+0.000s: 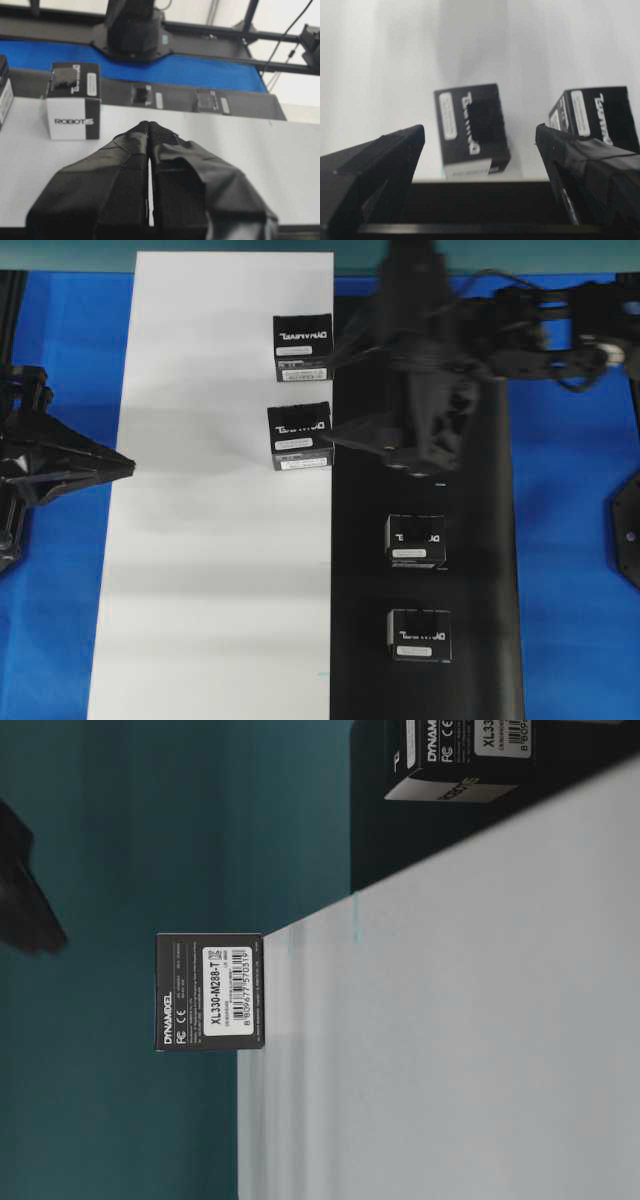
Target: Place the box from the black base onto the white base.
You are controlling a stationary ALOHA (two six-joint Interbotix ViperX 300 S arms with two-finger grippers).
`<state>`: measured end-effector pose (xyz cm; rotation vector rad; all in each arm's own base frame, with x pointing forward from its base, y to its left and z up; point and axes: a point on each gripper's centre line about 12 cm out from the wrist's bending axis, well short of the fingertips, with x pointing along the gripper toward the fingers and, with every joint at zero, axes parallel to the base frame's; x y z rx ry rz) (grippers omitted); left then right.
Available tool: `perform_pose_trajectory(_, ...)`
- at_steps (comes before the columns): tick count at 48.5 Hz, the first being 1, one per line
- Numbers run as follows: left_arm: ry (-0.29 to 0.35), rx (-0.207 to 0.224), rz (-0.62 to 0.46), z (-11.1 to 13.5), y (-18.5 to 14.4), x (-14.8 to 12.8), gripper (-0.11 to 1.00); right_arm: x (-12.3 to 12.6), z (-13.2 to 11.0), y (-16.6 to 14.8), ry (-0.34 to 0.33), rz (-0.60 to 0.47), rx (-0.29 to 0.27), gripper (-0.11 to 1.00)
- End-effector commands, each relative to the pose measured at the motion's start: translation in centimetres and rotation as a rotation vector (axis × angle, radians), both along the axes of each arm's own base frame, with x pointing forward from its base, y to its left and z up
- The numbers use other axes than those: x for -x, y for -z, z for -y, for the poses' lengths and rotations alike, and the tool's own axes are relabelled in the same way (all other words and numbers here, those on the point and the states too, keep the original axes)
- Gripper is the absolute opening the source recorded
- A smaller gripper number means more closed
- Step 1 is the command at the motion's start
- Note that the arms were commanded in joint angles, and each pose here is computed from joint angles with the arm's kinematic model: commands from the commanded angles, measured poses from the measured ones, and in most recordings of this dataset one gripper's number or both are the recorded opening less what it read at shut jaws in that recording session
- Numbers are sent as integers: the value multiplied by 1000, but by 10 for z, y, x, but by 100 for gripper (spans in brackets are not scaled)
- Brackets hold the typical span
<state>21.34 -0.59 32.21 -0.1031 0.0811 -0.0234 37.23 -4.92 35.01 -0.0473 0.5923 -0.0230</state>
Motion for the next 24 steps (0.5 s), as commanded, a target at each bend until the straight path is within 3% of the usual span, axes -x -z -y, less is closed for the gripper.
perform_pose_trajectory(1, 2, -3, 9, 0, -4, -1, -1, 12, -9, -5, -16, 41, 10, 99)
perform_pose_trajectory(10, 0, -3, 9, 0, -4, -1, -1, 37, -25, 1, -42, 70, 6, 99)
perform_pose_trajectory(24, -1, -3, 9, 0, -4, -1, -1, 71, -29, 4, -37, 133, 12, 99)
